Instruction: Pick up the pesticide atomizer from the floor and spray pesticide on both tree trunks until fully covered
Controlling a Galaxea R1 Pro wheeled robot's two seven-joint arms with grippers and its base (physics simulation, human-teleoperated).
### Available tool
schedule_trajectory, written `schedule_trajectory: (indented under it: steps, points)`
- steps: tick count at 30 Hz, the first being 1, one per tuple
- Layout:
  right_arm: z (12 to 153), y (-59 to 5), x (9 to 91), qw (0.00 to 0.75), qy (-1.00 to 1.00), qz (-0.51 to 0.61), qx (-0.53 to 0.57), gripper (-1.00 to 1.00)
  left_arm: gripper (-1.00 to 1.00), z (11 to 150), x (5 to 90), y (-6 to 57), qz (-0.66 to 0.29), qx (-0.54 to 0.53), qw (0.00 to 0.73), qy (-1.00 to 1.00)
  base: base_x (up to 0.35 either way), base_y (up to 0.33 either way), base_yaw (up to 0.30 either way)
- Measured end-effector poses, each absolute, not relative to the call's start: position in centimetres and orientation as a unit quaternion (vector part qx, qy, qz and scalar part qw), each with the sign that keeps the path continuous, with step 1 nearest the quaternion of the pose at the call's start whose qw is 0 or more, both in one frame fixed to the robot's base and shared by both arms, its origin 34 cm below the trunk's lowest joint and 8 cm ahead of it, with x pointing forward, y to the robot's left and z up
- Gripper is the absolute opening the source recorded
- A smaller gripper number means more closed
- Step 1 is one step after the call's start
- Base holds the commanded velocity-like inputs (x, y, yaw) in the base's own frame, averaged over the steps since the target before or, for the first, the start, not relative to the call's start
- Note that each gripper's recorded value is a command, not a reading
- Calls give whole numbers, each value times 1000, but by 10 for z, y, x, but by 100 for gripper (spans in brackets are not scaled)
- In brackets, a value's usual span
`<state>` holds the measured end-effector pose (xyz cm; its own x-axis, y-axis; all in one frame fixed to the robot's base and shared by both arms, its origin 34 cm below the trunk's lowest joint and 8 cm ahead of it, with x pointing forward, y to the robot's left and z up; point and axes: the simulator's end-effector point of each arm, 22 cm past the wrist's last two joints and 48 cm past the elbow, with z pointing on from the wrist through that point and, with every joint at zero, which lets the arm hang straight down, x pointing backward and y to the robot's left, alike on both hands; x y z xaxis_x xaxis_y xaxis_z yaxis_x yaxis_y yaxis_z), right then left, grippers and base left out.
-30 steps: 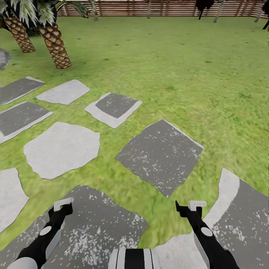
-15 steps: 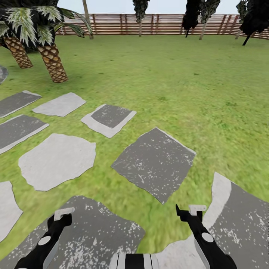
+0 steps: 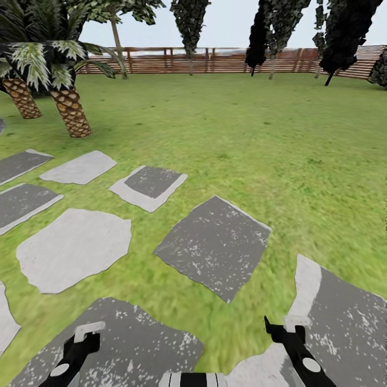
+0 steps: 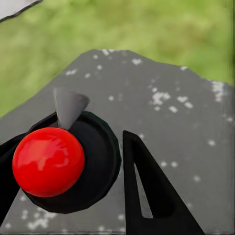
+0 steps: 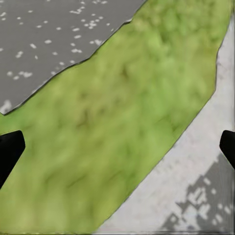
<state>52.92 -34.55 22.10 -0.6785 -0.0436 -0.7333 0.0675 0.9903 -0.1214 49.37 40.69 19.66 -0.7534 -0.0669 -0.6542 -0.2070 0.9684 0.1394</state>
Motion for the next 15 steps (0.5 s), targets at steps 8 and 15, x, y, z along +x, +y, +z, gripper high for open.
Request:
schedule_trajectory:
  steps: [8, 15]
  points:
    - [223, -348, 509, 395, 916, -69, 7, 100, -100, 200, 473, 408, 104, -80, 324, 937, 0, 0, -107]
    - [231, -339, 493, 401, 914, -63, 9, 100, -100, 219, 477, 416, 110, -87, 325, 935, 0, 0, -41]
